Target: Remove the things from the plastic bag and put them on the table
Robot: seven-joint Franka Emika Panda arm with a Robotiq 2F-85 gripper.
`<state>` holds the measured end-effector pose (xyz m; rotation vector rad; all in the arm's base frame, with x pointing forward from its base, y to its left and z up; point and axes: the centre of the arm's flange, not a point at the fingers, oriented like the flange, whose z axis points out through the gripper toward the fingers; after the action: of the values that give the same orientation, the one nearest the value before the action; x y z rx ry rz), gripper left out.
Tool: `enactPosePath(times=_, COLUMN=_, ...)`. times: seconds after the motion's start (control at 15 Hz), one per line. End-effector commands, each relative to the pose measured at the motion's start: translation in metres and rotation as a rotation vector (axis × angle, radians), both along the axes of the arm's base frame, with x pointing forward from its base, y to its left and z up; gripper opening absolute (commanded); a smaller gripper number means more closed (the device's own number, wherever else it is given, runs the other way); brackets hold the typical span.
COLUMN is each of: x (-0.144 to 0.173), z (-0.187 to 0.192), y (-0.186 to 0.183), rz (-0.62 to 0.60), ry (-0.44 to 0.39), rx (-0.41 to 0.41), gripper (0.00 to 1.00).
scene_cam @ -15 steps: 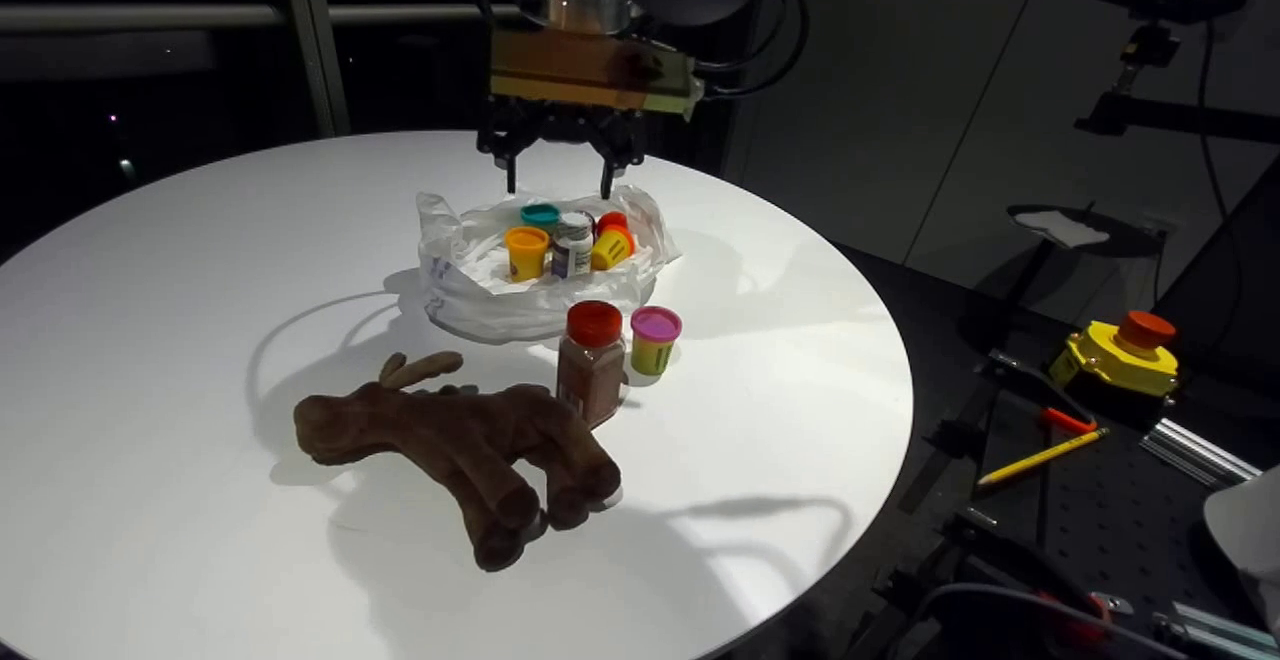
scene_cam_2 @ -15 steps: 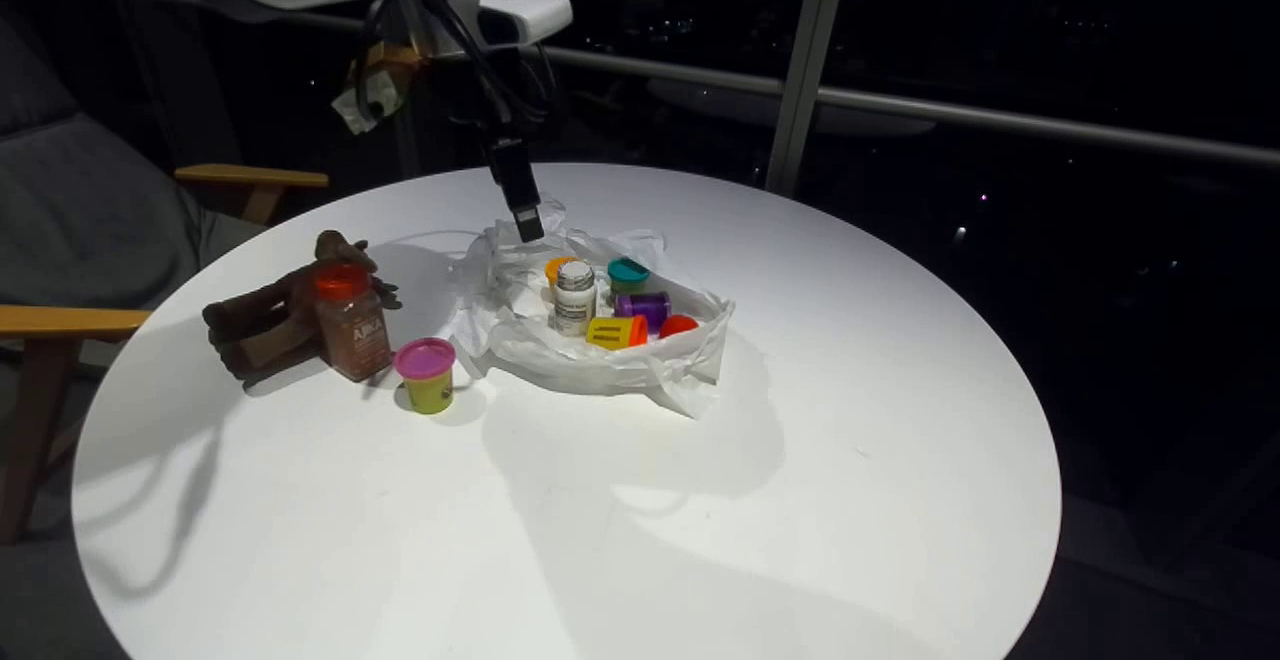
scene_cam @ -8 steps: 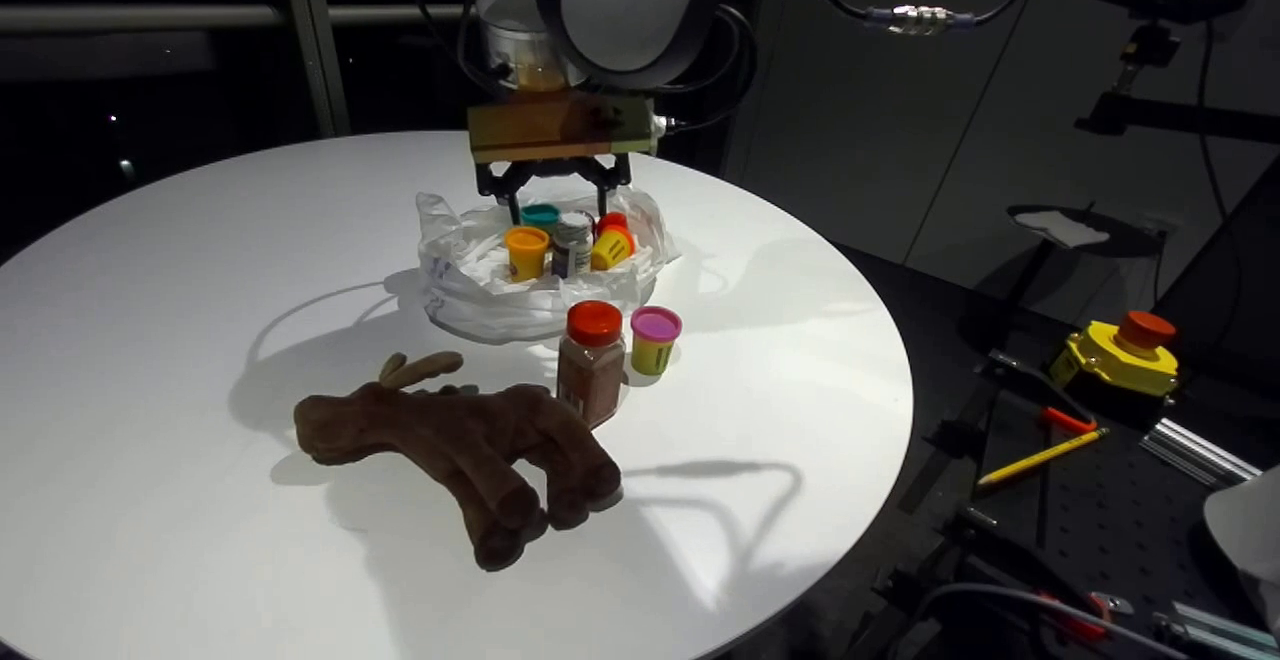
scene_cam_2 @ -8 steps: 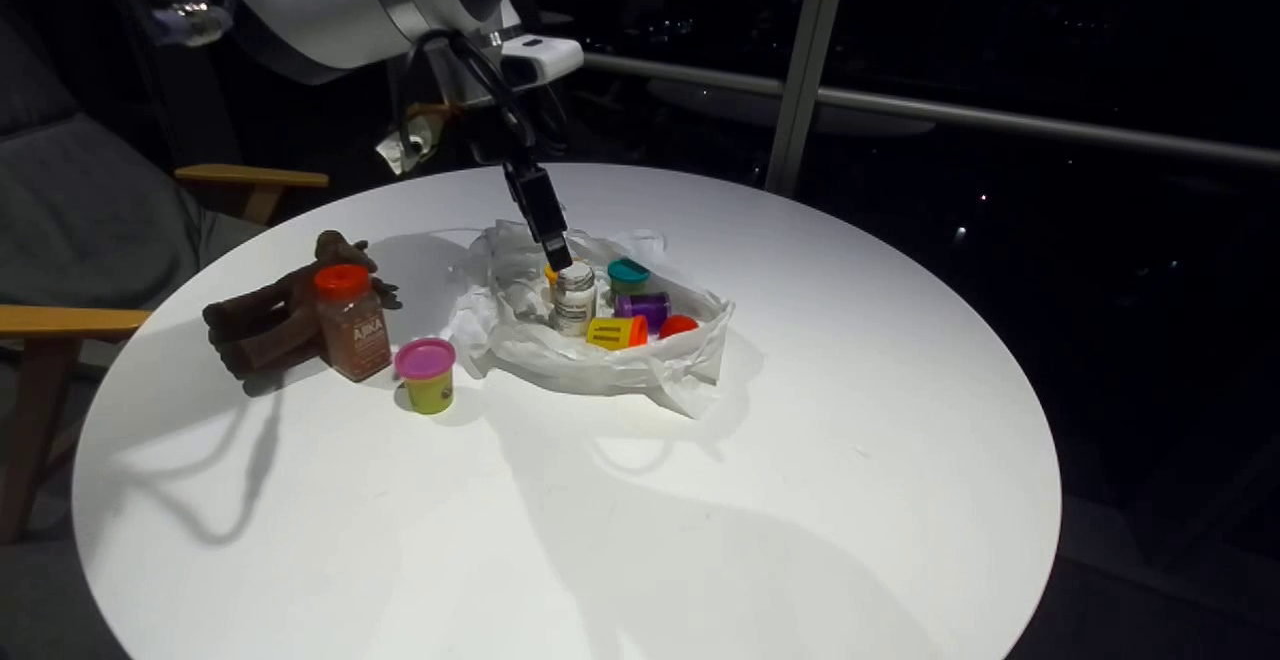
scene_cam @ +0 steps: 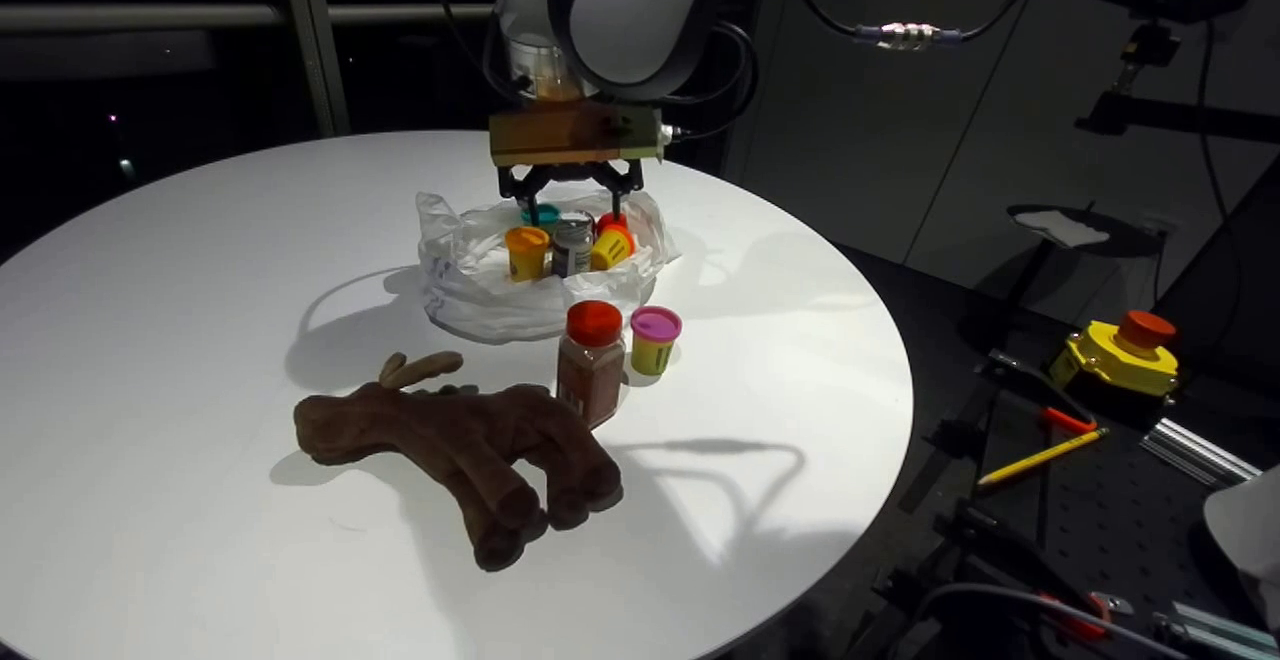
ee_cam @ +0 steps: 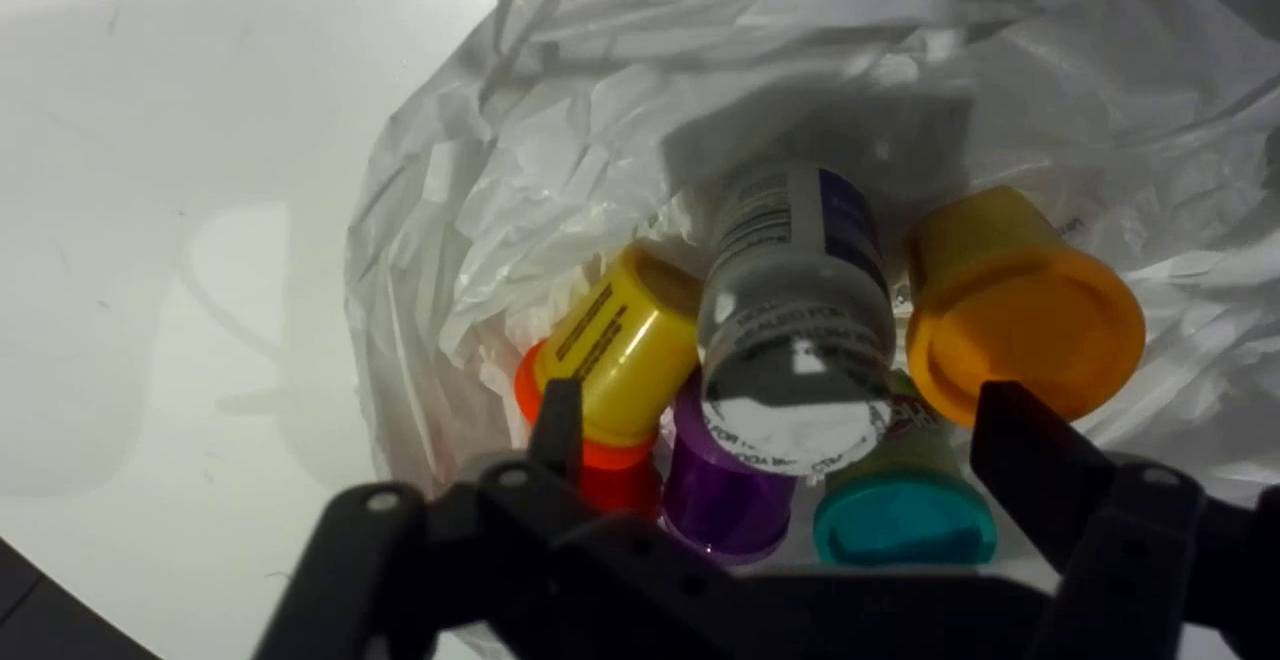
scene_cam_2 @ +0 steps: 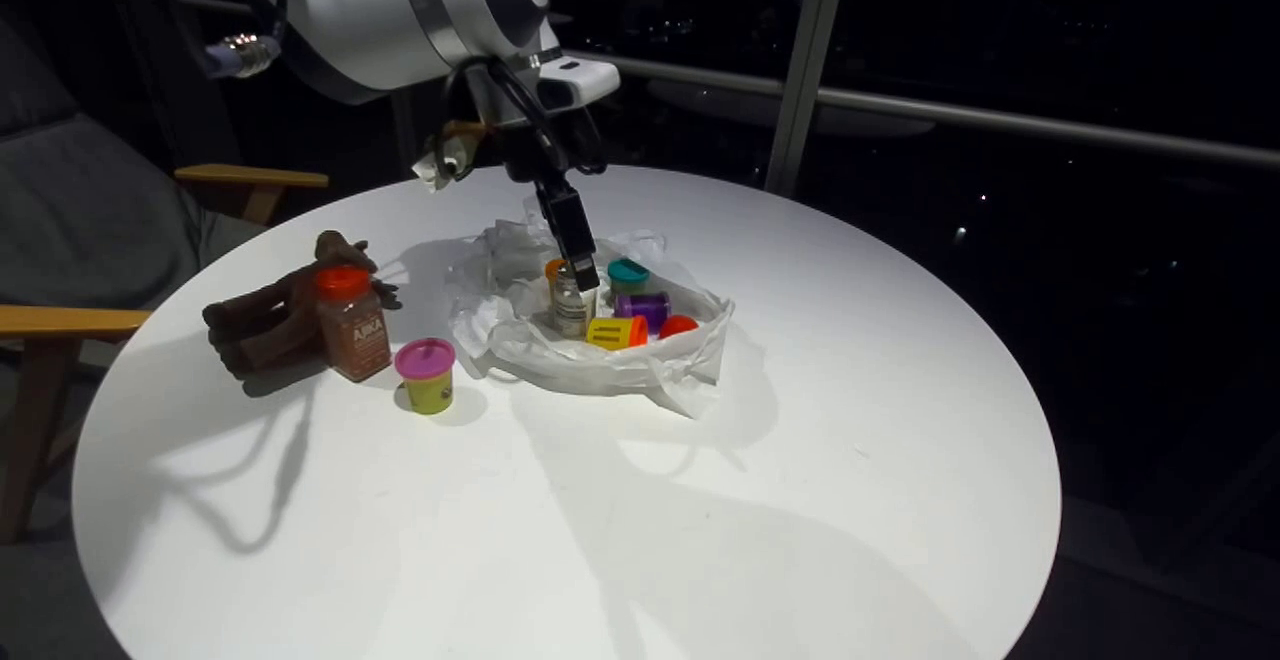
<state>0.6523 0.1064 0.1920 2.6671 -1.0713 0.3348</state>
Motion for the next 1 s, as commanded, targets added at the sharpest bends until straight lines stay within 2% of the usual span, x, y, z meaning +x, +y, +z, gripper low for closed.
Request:
enactPosePath(times=0.0, x=0.006, z=0.003, y=-0.006, rz=-0.017, ry=-0.013, rx=0.053, gripper=0.74)
enactPosePath(times=0.07, x=0.006, z=0.003, y=-0.007, rz=-0.023, ry=-0.014, rx=0.066, gripper=0.70)
enactPosePath(times=0.13, x=0.006, z=0.003, y=-0.008, rz=-0.030, ry=-0.014, rx=0.075, gripper=0.70)
enactPosePath(times=0.53, x=0.008, z=0.003, y=-0.010, rz=-0.067, ry=-0.021, rx=0.124, gripper=0.18)
enactPosePath(times=0.6, x=0.008, z=0.007, y=-0.010, rz=-0.071, ry=-0.027, rx=0.129, gripper=0.14)
enactPosePath(times=0.73, x=0.005, z=0.020, y=-0.014, rz=-0.082, ry=-0.038, rx=0.132, gripper=0.17)
enactPosePath(times=0.93, x=-0.012, z=0.061, y=-0.020, rz=-0.075, ry=-0.074, rx=0.111, gripper=0.17)
